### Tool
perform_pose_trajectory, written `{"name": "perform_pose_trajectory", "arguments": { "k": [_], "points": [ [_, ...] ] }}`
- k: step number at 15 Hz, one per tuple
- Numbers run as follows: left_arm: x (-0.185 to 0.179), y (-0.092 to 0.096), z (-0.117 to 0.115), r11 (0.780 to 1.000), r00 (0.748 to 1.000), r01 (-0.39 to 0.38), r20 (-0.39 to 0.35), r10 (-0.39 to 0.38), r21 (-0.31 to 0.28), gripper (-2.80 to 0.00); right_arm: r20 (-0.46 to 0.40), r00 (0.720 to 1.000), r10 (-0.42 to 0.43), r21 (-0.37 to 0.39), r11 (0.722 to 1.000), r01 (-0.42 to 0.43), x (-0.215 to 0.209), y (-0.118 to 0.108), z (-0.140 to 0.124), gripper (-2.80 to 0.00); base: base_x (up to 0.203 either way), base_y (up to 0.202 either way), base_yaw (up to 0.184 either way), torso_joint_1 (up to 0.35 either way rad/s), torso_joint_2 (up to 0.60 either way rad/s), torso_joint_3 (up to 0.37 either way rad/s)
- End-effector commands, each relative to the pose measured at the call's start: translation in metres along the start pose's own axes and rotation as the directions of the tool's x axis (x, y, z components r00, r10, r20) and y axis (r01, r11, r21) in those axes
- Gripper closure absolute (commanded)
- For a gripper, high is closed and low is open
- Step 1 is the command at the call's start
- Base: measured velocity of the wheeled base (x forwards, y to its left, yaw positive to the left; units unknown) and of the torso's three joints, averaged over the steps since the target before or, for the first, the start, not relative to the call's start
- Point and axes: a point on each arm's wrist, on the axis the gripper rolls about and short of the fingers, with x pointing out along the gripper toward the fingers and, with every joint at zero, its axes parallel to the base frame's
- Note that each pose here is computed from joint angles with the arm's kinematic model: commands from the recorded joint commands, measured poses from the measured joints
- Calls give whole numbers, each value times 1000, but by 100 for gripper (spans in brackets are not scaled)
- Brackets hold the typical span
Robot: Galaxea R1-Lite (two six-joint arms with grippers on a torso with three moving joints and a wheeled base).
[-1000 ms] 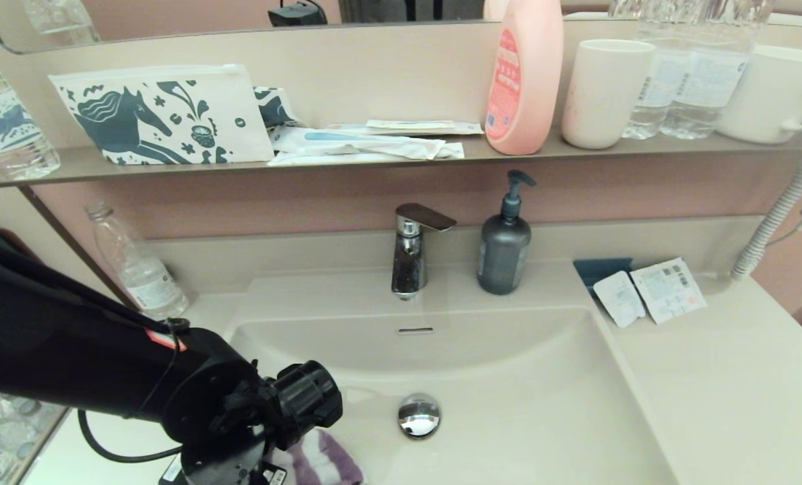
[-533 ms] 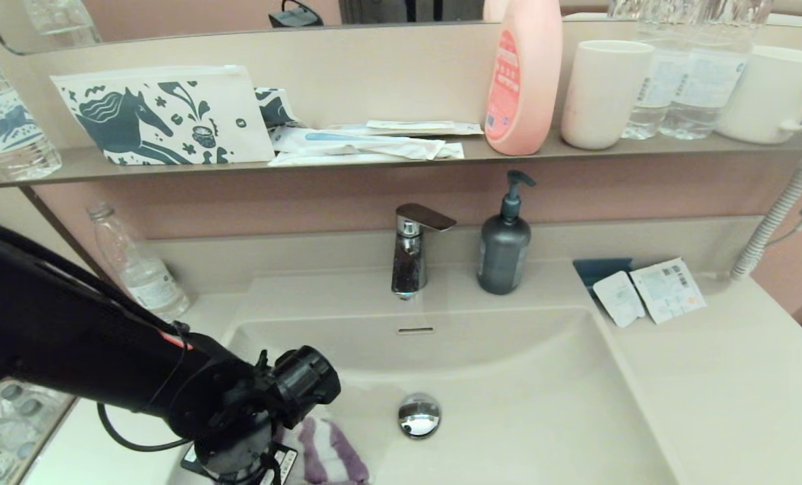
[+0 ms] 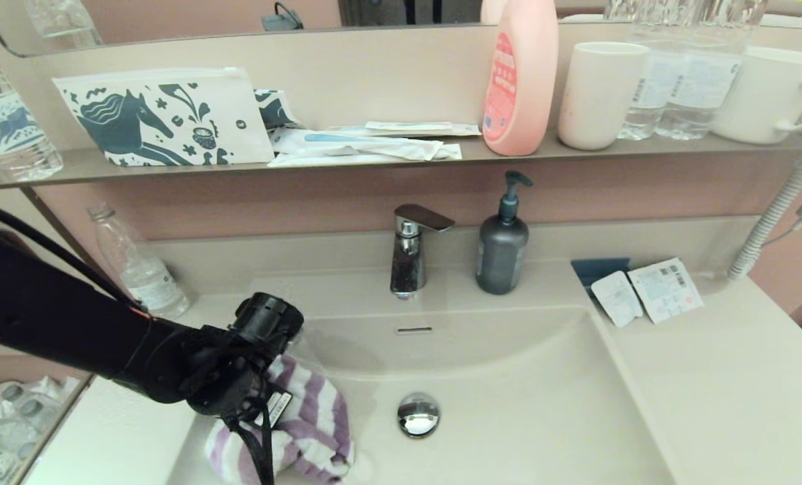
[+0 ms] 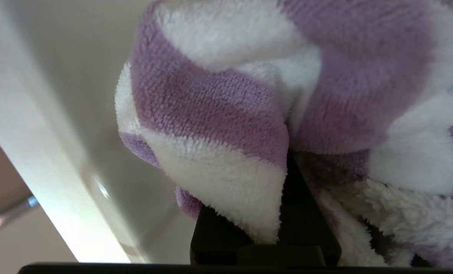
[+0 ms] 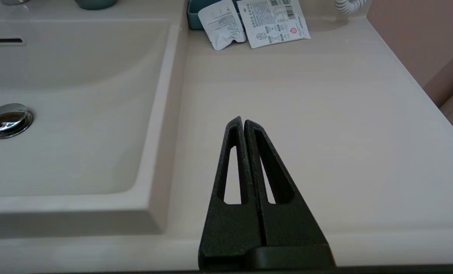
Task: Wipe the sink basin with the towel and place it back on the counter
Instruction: Wipe the sink
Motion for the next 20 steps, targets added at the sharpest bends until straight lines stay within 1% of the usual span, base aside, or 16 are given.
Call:
{"name": "perform_pose_trajectory", "arguments": {
  "k": [1, 3, 5, 7, 8, 10, 14, 15, 16, 20],
  "points": [
    [17, 6, 11, 999, 999, -28, 31, 28, -24, 0, -1, 1000, 1, 0, 1000, -1, 0, 0, 0, 0, 0, 0, 0, 0, 0, 0],
    [29, 8, 20, 998, 998, -41, 53, 43, -37, 0, 0, 1000, 1, 0, 1000, -1, 0, 0, 0, 0, 0, 0, 0, 0, 0, 0],
    [34, 17, 28, 998, 996, -58, 69, 60, -32, 0, -2, 1000, 1, 0, 1000, -1, 0, 0, 0, 0, 0, 0, 0, 0, 0, 0],
    [31, 20, 29, 998, 995, -63, 73, 65, -29, 0, 0, 1000, 1, 0, 1000, -1, 0, 0, 0, 0, 0, 0, 0, 0, 0, 0],
    [28, 21, 25, 998, 996, -61, 61, 62, -21, 0, -2, 1000, 1, 0, 1000, -1, 0, 0, 0, 0, 0, 0, 0, 0, 0, 0],
    [20, 21, 10, 999, 999, -46, 3, 46, 11, 0, 0, 1000, 1, 0, 1000, -1, 0, 0, 0, 0, 0, 0, 0, 0, 0, 0],
    [5, 18, -27, 999, 997, -19, -76, 23, 46, 0, -2, 1000, 1, 0, 1000, -1, 0, 0, 0, 0, 0, 0, 0, 0, 0, 0],
    [1, 15, -36, 999, 996, -13, -87, 16, 36, 0, -2, 1000, 1, 0, 1000, -1, 0, 0, 0, 0, 0, 0, 0, 0, 0, 0],
    [-3, 9, -44, 1000, 995, -6, -95, 7, 12, 0, -1, 1000, 1, 0, 1000, -1, 0, 0, 0, 0, 0, 0, 0, 0, 0, 0],
    [-14, -19, -71, 999, 989, 26, -146, -30, -25, 0, 0, 1000, 1, 0, 1000, -1, 0, 0, 0, 0, 0, 0, 0, 0, 0, 0]
  ]
}}
